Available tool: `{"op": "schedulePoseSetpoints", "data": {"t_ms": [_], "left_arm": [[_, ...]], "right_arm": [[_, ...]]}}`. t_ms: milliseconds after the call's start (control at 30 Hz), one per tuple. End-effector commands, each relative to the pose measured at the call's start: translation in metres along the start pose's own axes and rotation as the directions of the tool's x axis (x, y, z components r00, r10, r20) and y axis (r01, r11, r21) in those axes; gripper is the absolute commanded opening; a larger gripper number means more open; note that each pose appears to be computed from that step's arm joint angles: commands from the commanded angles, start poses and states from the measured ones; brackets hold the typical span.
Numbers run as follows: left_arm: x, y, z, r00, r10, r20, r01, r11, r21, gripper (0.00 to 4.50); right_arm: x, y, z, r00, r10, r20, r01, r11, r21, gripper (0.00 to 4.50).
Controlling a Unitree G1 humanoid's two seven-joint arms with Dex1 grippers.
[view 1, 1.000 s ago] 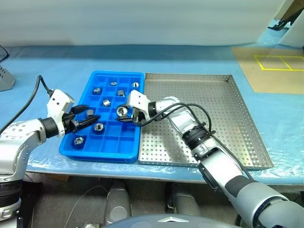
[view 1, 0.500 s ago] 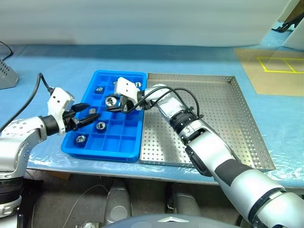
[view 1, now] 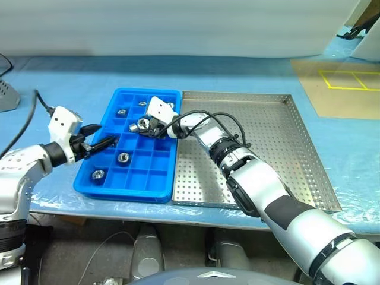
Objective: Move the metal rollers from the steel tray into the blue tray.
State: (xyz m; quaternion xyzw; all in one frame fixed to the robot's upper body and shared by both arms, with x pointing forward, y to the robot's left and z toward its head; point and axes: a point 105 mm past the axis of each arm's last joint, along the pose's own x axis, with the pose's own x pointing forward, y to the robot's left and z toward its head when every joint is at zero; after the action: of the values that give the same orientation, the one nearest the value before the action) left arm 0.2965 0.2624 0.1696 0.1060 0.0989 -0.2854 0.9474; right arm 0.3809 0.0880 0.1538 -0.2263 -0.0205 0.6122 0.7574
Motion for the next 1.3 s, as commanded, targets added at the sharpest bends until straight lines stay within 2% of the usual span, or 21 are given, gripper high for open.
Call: {"op": "schedulePoseSetpoints", "data": {"t_ms": [33, 233, 367, 400, 433, 600, 700, 833, 1000, 1133, 1200, 1300], "left_arm": [[-0.02, 0.005, 0.013, 1.0, -0.01, 0.011, 0.009, 0.999, 0.033, 3.38], [-0.012, -0.012, 0.009, 0.998, -0.067, -0.008, 0.067, 0.997, 0.037, 3.38], [-0.005, -0.019, 0.007, 0.997, -0.078, -0.003, 0.078, 0.997, 0.027, 3.38], [-0.004, -0.021, 0.006, 0.997, -0.081, -0.003, 0.081, 0.996, 0.025, 3.38], [-0.003, -0.023, 0.005, 0.996, -0.085, -0.002, 0.085, 0.996, 0.023, 3.38], [0.0, -0.027, 0.006, 0.995, -0.102, 0.001, 0.102, 0.995, 0.021, 3.38], [0.006, -0.032, 0.008, 0.992, -0.128, 0.008, 0.128, 0.992, 0.023, 3.38], [0.019, -0.042, 0.011, 0.985, -0.168, 0.024, 0.168, 0.985, 0.028, 3.38], [0.057, -0.06, 0.017, 0.963, -0.257, 0.078, 0.255, 0.966, 0.035, 3.38], [0.089, -0.072, 0.024, 0.941, -0.307, 0.139, 0.306, 0.951, 0.032, 3.38], [0.108, -0.083, 0.032, 0.922, -0.34, 0.184, 0.342, 0.94, 0.021, 3.38], [0.127, -0.103, 0.046, 0.876, -0.419, 0.239, 0.423, 0.905, 0.037, 3.38]], "right_arm": [[0.003, 0.002, 0.026, 0.996, 0.047, 0.074, -0.042, 0.997, -0.064, 1.67], [0.001, 0.014, 0.013, 0.991, 0.121, 0.051, -0.119, 0.992, -0.048, 1.67], [0.003, 0.017, 0.008, 0.993, 0.116, 0.037, -0.114, 0.992, -0.059, 1.67], [0.004, 0.017, 0.008, 0.993, 0.113, 0.04, -0.111, 0.993, -0.05, 2.43], [0.003, 0.017, 0.008, 0.992, 0.117, 0.047, -0.115, 0.993, -0.039, 2.64], [0.0, 0.015, 0.007, 0.991, 0.124, 0.044, -0.123, 0.992, -0.03, 4.31], [-0.01, 0.002, 0.018, 0.992, 0.09, 0.085, -0.087, 0.996, -0.034, 4.31], [-0.031, -0.017, 0.043, 0.978, 0.064, 0.2, -0.069, 0.998, 0.016, 4.31], [-0.078, -0.035, 0.073, 0.947, 0.017, 0.321, -0.036, 0.998, 0.055, 4.31], [-0.111, -0.037, 0.103, 0.894, -0.043, 0.446, -0.093, 0.956, 0.279, 4.31], [-0.123, -0.032, 0.113, 0.88, -0.06, 0.471, -0.107, 0.941, 0.32, 4.31], [-0.129, -0.021, 0.104, 0.906, -0.07, 0.418, -0.064, 0.952, 0.299, 4.31]]}}
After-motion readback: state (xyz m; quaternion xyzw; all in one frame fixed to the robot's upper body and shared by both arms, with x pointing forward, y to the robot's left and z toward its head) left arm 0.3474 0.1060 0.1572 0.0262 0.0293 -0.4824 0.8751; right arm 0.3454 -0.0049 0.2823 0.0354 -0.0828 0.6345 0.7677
